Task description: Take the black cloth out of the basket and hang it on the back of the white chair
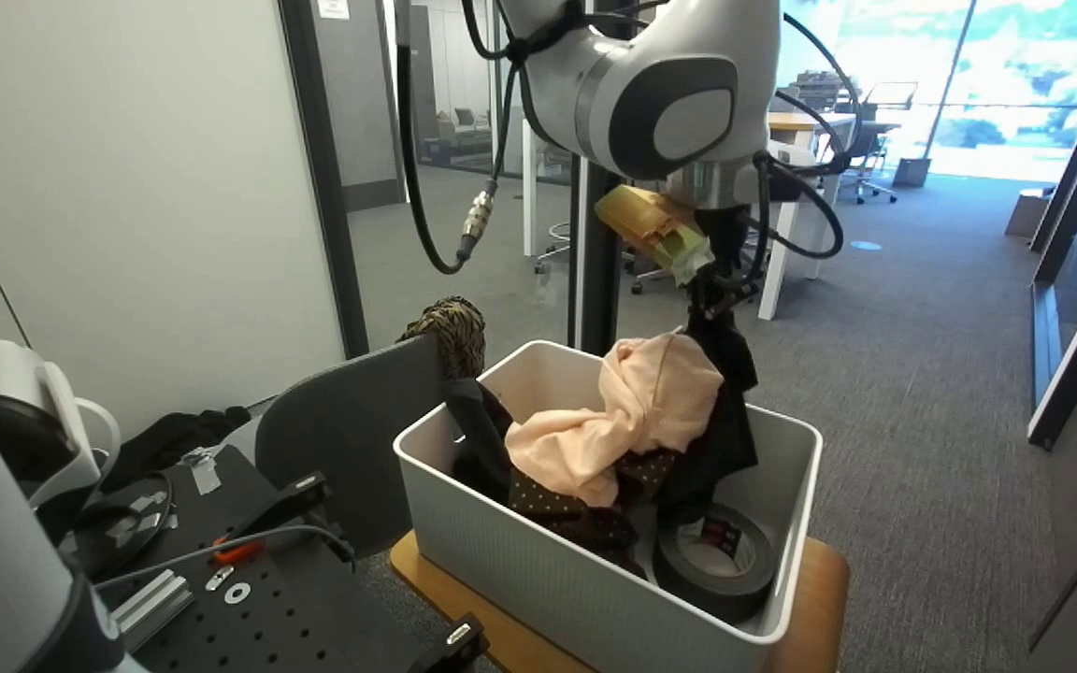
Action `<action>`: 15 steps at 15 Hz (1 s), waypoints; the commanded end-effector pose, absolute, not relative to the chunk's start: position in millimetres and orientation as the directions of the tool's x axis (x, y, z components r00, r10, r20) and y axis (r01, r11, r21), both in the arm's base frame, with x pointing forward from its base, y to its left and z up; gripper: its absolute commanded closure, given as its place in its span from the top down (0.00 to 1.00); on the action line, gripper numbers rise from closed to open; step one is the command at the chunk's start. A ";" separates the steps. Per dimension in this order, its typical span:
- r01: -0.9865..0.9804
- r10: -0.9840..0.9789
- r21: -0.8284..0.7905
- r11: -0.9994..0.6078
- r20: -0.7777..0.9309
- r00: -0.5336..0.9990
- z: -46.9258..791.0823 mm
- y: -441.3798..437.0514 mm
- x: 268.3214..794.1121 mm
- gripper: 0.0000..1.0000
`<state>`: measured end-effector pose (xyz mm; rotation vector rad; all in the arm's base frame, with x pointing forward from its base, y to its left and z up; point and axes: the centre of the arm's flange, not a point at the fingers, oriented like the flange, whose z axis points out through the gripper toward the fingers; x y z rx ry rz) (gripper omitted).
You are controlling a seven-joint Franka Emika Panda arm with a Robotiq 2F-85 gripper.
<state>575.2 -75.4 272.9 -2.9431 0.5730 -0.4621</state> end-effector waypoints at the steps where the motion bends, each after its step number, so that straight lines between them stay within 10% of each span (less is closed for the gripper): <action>1: -0.165 -0.214 -0.161 -0.973 0.364 0.906 331.0 -53.4 569.1 0.10; 15: 0.554 0.478 -0.012 -0.833 0.491 0.729 480.7 50.7 576.0 0.10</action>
